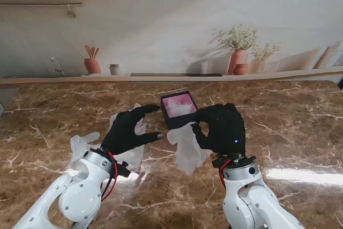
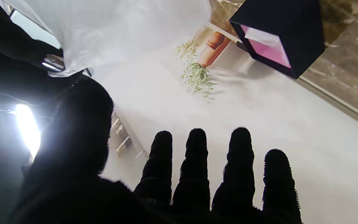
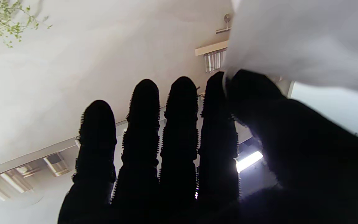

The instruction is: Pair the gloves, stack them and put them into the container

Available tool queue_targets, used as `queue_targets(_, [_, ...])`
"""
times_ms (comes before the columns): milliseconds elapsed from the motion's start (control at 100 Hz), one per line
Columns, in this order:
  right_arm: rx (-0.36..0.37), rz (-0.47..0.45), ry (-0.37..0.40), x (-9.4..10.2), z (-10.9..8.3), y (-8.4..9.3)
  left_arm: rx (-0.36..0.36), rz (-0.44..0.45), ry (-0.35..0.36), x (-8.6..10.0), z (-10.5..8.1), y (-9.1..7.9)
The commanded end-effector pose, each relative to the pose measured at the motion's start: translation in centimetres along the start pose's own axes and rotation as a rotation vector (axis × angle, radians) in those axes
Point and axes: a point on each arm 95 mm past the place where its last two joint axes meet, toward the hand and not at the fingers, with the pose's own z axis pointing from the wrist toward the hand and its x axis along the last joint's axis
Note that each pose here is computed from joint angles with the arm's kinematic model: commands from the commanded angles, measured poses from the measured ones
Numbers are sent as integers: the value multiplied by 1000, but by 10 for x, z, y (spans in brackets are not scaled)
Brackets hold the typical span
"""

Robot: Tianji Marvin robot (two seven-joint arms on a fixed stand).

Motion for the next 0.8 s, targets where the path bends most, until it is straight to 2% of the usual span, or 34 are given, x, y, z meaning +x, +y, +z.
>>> queue_targets(0, [19,-2,28,3,2,2,3,3,24,6,-1,-3])
queue_targets(80, [36,-2,58,6,3,1,-13,7,56,11,-1,-4])
queue_targets(400, [81,43,121,18,7,-10,-172,0,117,18,4,7])
queue_targets(550, [110,80,151,23,7,-14,-194,6,116,17,7,10])
queue_targets(790, [135,142,142,26,5,-21,-172,-70,103,18,11,15])
